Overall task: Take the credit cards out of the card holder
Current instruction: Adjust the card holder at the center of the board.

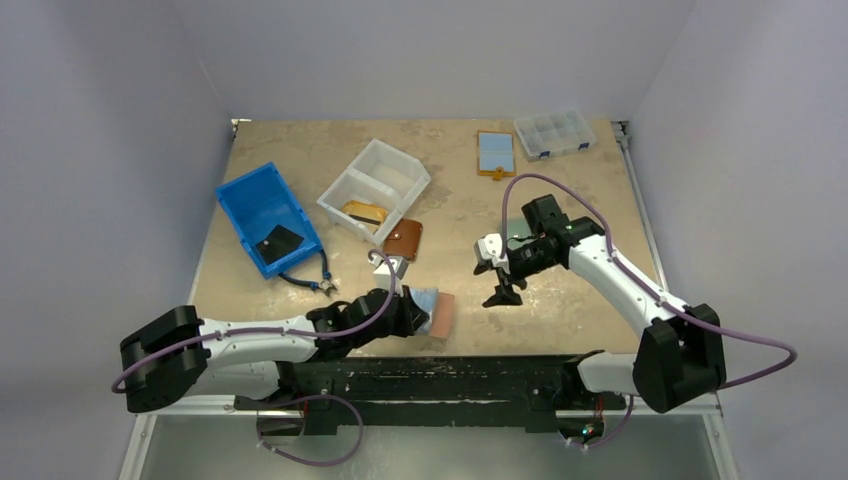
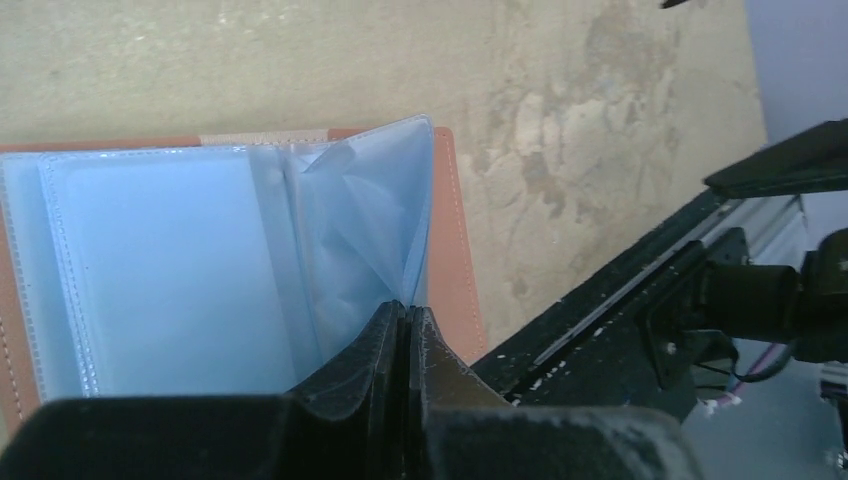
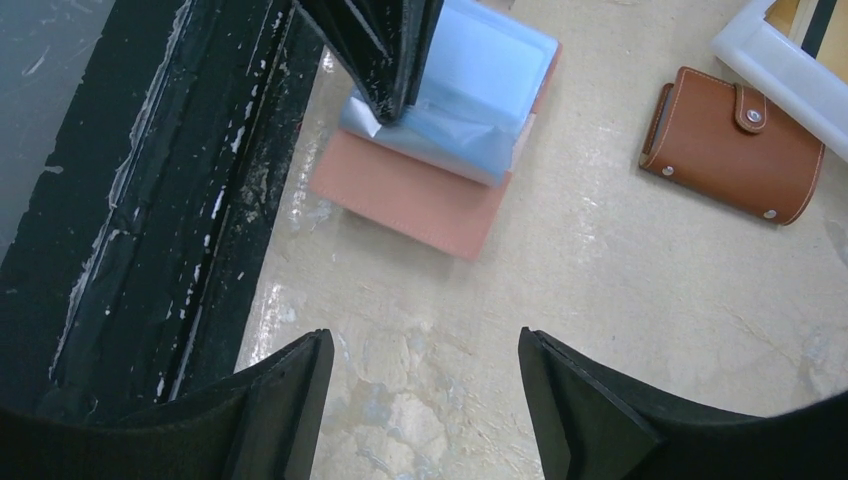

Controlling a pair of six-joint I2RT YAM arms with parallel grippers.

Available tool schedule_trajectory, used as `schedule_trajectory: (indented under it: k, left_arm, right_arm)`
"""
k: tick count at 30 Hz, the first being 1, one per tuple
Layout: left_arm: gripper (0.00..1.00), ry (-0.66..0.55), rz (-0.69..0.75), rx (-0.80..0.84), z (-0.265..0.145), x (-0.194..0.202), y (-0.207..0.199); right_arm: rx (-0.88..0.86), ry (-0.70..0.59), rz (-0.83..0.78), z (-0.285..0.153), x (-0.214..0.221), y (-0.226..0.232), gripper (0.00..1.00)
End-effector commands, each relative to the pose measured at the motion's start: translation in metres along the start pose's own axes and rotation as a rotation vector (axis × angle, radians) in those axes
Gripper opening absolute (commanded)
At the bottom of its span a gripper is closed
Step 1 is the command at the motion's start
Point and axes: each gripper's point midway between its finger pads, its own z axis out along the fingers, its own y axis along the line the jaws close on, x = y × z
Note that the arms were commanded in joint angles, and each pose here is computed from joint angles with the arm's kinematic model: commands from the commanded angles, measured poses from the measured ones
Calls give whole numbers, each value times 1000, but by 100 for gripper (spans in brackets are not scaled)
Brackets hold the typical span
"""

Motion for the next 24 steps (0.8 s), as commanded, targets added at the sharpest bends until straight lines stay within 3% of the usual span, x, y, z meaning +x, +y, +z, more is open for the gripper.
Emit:
schedule_trajectory:
  k: [1,4,10,17,24]
  left_arm:
    - [1,-47,-22,156,0,-17,-36]
    - [14,-26,-13,138,7,-12,-35]
    - [15,-12,-25,117,19,-10,-36]
    - [31,-14,-34,111,17,-15,-37]
    - [35,-29,-31,114,6,-21,-35]
  right_arm:
    - [13,-23,39,5,-3,-5,77]
    - [15,-5,61,8,1,-7,77]
    - [24,9,80,10,5,-10,76]
    - [16,33,88,15,10,-10,76]
    - [4,39,78,18,10,-7,76]
